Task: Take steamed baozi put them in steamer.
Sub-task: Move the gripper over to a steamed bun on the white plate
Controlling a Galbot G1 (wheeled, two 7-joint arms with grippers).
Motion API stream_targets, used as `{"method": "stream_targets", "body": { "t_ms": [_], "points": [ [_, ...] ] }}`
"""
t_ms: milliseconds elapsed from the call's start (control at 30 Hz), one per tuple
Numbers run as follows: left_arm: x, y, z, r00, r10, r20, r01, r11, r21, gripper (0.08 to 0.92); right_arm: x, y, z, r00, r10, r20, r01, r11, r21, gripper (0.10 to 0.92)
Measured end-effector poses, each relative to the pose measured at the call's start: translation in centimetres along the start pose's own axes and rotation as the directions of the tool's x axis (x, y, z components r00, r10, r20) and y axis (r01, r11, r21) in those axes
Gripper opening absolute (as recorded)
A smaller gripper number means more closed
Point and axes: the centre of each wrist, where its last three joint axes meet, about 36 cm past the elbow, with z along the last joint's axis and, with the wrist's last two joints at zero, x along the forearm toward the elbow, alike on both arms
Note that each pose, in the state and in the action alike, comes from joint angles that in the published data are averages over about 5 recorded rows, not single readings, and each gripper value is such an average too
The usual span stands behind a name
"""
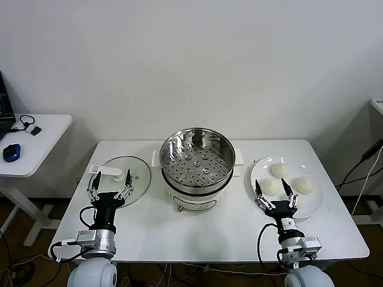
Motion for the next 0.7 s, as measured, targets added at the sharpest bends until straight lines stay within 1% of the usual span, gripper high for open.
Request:
{"method": "stream_targets", "body": {
  "t_ms": [67,200,367,533,700],
  "points": [
    [0.0,0.0,0.0,1.0,0.0,0.0,0.0,1.0,-0.001,0.823,-0.3,-0.6,-0.3,1.0,0.003,-0.012,-0.003,1.0,0.016,0.823],
    [-0.1,0.1,0.1,1.0,0.0,0.0,0.0,1.0,-0.005,0.823,-1.8,-3.3,-1.9,0.998,0.011,-0.058,-0.005,0.995,0.096,0.823],
    [-0.2,0.0,0.4,1.0,0.003,-0.003,-0.003,1.0,-0.006,0.823,-4.4,-6.8,-4.4,0.993,0.001,-0.12,0.026,0.975,0.222,0.823],
    [-0.2,-0.1,0.7,1.0,0.007,-0.004,-0.007,1.0,-0.005,0.823,-7.1,-10.0,-6.7,0.981,-0.019,-0.195,0.088,0.931,0.355,0.823],
    [-0.1,-0.2,0.9,0.9999,0.01,-0.002,-0.01,1.0,-0.005,0.823,-10.3,-12.8,-8.8,0.955,-0.047,-0.294,0.191,0.855,0.483,0.823]
  ]
}}
